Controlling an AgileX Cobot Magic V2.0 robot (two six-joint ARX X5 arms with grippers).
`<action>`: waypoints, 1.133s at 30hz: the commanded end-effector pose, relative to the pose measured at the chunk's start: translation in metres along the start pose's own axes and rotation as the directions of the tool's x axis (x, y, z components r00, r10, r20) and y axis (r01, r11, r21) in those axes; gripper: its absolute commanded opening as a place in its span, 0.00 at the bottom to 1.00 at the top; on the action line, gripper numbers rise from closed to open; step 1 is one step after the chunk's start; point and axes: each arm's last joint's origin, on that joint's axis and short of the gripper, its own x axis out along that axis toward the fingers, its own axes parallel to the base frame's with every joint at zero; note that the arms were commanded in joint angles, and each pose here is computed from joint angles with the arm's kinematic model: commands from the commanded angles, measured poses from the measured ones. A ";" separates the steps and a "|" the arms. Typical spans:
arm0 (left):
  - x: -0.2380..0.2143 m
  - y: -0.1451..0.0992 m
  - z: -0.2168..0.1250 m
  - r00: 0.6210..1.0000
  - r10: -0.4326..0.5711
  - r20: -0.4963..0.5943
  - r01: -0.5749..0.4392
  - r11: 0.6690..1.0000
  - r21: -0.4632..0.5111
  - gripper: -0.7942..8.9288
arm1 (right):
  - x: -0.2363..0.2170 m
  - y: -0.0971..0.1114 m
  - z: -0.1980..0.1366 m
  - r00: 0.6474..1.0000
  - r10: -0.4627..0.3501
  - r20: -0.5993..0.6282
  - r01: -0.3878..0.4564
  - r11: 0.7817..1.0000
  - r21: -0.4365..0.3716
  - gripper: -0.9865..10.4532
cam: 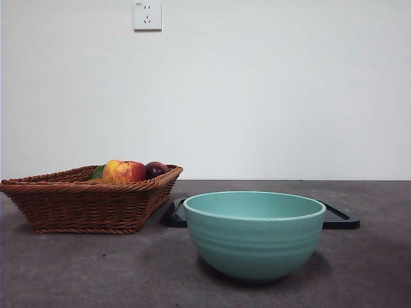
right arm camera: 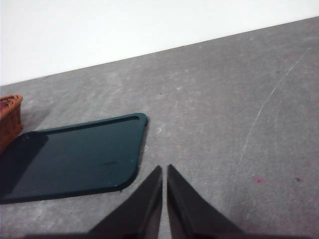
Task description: Pick up the wifruite, put it on the bowl, pick up the plate, put it on desk
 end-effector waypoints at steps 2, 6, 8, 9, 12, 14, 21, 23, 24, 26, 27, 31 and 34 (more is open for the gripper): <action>-0.004 -0.006 0.010 0.998 -0.069 0.004 0.069 0.994 -0.090 0.09 | -0.005 0.006 0.016 0.998 0.022 0.056 -0.024 0.999 0.042 0.09; -0.010 -0.012 0.022 0.995 -0.099 -0.011 0.098 0.991 -0.093 0.09 | -0.014 0.013 0.037 0.992 0.040 0.119 -0.044 0.999 0.032 0.09; -0.014 -0.015 0.031 0.995 -0.102 -0.004 0.101 0.991 -0.092 0.09 | -0.019 0.017 0.048 0.988 0.044 0.146 -0.049 0.998 0.027 0.09; -0.016 -0.017 0.035 0.995 -0.104 0.002 0.104 0.990 -0.090 0.09 | -0.022 0.019 0.054 0.987 0.045 0.153 -0.050 0.998 0.026 0.09; -0.023 -0.024 0.051 0.994 -0.111 0.007 0.111 0.990 -0.085 0.09 | -0.030 0.026 0.072 0.986 0.048 0.157 -0.051 0.999 0.016 0.09; -0.026 -0.028 0.061 0.994 -0.113 -0.005 0.112 0.991 -0.072 0.09 | -0.034 0.030 0.084 0.989 0.047 0.142 -0.048 0.999 0.003 0.09; -0.034 -0.047 0.100 0.974 -0.185 -0.131 0.190 0.981 0.026 0.09 | -0.040 0.046 0.125 0.995 0.101 0.000 -0.101 0.991 -0.086 0.09; -0.034 -0.052 0.110 0.962 -0.207 -0.181 0.218 0.975 0.045 0.09 | -0.039 0.050 0.136 0.990 0.127 -0.063 -0.133 0.986 -0.101 0.09; -0.034 -0.054 0.115 0.955 -0.216 -0.204 0.231 0.972 0.053 0.09 | -0.039 0.052 0.142 0.985 0.144 -0.095 -0.154 0.982 -0.107 0.09; -0.033 -0.060 0.125 0.938 -0.234 -0.255 0.259 0.963 0.070 0.09 | -0.037 0.057 0.152 0.969 0.179 -0.171 -0.200 0.972 -0.119 0.09; -0.033 -0.062 0.130 0.928 -0.246 -0.280 0.277 0.958 0.075 0.09 | -0.036 0.059 0.156 0.957 0.200 -0.208 -0.229 0.966 -0.123 0.09; -0.031 -0.072 0.146 0.880 -0.305 -0.365 0.357 0.931 0.081 0.09 | -0.032 0.067 0.170 0.910 0.267 -0.318 -0.318 0.940 -0.121 0.09; -0.029 -0.079 0.156 0.839 -0.346 -0.421 0.412 0.908 0.076 0.09 | -0.029 0.073 0.179 0.868 0.318 -0.381 -0.381 0.919 -0.101 0.09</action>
